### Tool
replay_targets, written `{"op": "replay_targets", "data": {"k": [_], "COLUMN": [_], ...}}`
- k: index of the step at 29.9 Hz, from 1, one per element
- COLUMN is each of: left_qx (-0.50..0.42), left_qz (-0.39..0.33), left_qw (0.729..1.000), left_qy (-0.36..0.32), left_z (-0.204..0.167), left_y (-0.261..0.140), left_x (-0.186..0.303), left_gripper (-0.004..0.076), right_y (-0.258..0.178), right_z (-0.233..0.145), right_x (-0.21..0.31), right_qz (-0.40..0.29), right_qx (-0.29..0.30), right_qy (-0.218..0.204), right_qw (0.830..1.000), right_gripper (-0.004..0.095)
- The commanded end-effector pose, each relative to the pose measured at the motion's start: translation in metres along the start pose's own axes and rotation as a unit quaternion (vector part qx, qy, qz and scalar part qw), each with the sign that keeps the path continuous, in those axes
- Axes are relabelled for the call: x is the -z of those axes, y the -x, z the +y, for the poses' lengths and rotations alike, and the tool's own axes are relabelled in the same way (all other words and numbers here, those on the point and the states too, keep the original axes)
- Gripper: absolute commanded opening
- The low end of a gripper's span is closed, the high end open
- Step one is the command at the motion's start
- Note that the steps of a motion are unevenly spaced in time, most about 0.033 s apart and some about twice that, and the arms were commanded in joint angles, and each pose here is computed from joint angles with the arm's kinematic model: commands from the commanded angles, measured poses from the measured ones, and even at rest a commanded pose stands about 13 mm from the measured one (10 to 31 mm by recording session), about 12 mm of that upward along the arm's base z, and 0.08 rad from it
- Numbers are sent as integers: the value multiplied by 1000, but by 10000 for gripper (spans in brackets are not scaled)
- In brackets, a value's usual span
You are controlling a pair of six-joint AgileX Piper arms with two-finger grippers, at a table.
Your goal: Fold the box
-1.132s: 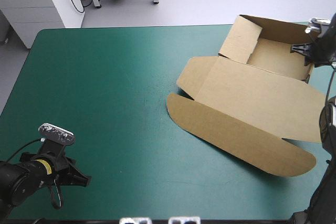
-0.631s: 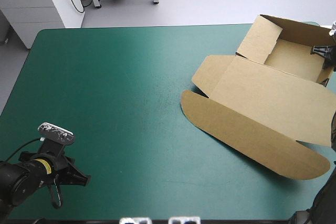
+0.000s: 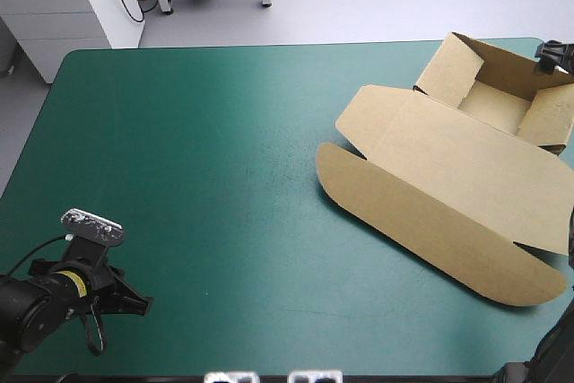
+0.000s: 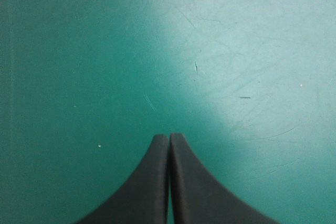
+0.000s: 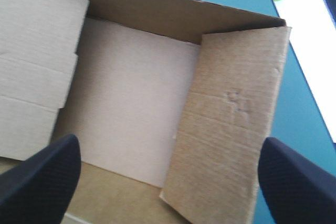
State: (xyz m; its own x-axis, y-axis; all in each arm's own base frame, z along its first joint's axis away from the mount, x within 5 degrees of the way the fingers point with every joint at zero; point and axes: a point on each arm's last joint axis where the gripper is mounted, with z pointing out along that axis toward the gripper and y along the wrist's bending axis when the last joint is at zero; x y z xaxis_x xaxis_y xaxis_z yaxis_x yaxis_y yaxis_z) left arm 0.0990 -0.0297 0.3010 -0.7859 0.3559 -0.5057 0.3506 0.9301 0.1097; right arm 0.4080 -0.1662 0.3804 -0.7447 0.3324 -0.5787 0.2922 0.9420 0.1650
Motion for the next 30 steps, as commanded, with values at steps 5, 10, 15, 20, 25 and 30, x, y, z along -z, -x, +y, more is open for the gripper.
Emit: {"op": "replay_targets", "data": {"k": [5,10,15,20,25,30], "left_qx": [3,3,3,3,3,11], "left_qz": [-33,-35,-53,-54,-64,-77], "left_qw": [999,999,999,999,998,997], "left_qy": [4,3,3,3,2,-15], "left_z": [1,1,1,1,1,-2], "left_y": [8,8,11,11,13,16], "left_x": [6,6,7,7,7,7], "left_gripper": [-8,-8,-8,-8,-8,-8], "right_y": [7,4,-2,-15,-46,-87], "right_z": [39,60,85,122,162,186], "right_x": [55,60,69,82,101,115], "right_qz": [-68,-69,-72,-70,-56,-22], "right_qx": [29,78,117,158,234,291], "right_qy": [132,124,120,145,174,204], "right_qw": [989,987,983,974,955,934], "right_gripper": [38,2,2,1,1,0]}}
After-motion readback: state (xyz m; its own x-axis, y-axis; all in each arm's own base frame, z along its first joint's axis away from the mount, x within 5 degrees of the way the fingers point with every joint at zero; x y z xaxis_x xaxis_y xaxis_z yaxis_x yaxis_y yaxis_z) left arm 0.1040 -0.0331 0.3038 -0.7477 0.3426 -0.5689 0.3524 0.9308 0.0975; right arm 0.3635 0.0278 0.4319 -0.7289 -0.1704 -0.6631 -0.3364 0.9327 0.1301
